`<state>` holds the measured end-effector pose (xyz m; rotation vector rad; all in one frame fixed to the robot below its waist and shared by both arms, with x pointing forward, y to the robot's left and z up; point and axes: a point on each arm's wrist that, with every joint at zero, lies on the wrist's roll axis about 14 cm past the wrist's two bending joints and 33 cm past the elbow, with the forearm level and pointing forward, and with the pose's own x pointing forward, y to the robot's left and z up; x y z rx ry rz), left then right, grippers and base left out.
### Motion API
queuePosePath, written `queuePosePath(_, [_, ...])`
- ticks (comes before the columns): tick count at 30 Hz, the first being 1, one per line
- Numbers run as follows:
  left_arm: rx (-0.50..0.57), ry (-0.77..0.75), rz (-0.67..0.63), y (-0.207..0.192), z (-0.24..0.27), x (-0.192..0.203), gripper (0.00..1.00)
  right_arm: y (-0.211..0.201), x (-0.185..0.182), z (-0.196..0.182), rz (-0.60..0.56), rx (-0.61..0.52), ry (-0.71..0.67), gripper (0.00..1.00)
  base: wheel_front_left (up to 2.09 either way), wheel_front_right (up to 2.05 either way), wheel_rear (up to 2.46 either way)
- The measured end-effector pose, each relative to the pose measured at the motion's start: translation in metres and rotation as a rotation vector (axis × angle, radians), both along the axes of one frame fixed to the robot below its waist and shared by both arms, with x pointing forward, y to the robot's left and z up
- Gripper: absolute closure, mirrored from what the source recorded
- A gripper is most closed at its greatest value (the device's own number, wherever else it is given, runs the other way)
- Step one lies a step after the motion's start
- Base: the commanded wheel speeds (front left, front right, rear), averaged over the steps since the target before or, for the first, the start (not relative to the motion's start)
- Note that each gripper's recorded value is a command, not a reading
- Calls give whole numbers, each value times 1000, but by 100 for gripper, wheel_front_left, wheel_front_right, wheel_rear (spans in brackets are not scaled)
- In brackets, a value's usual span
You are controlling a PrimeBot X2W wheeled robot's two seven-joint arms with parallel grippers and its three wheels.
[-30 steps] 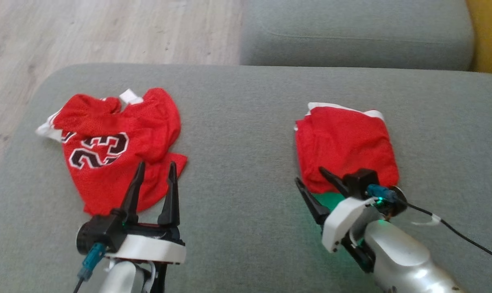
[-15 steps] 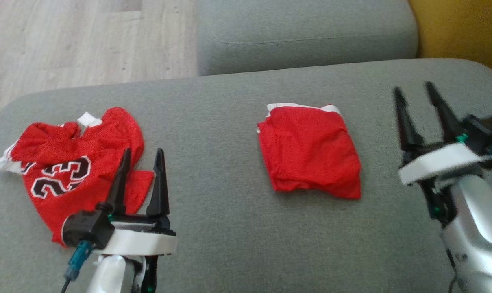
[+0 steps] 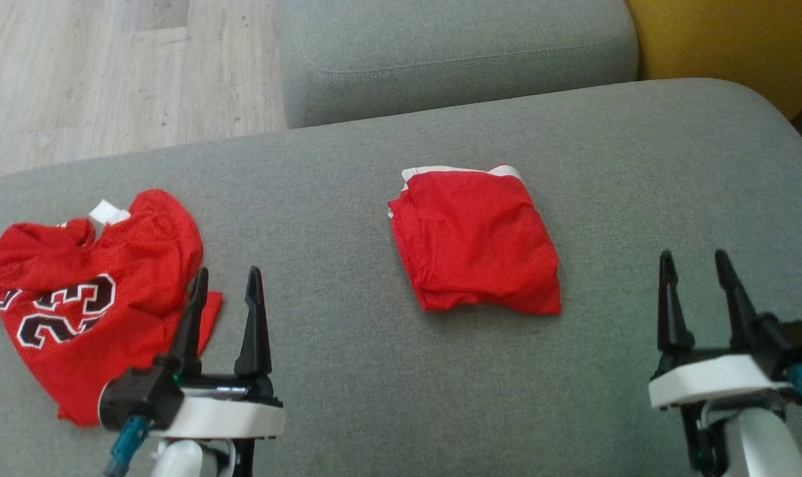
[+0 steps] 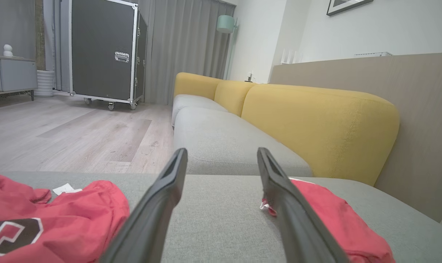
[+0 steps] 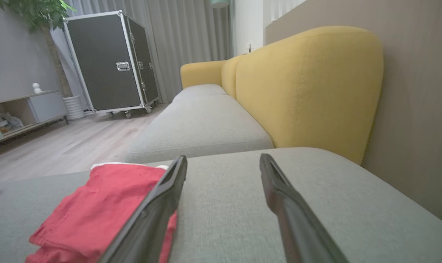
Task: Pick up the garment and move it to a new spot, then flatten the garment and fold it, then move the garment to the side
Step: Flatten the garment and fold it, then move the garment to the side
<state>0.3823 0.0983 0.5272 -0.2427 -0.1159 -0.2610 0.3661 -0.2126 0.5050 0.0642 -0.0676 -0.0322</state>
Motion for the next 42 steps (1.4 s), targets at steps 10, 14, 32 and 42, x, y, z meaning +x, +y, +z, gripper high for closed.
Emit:
queuePosePath(10, [2,10,4,1,-4,-3,0,14,-3,0,34,11,-2,0,0,0,0])
queuePosePath(14, [2,20,12,4,-7,-4,0,17,3,0,42,9,-3,0,0,0,0])
queuePosePath(32, [18,92,44,18,-33,19,0,69,100,-87,169,72,385,0,0,0,0])
queuePosePath(42, [60,141,39,19,-51,15,0,98,108,-136,225,71,560,0,0,0,0])
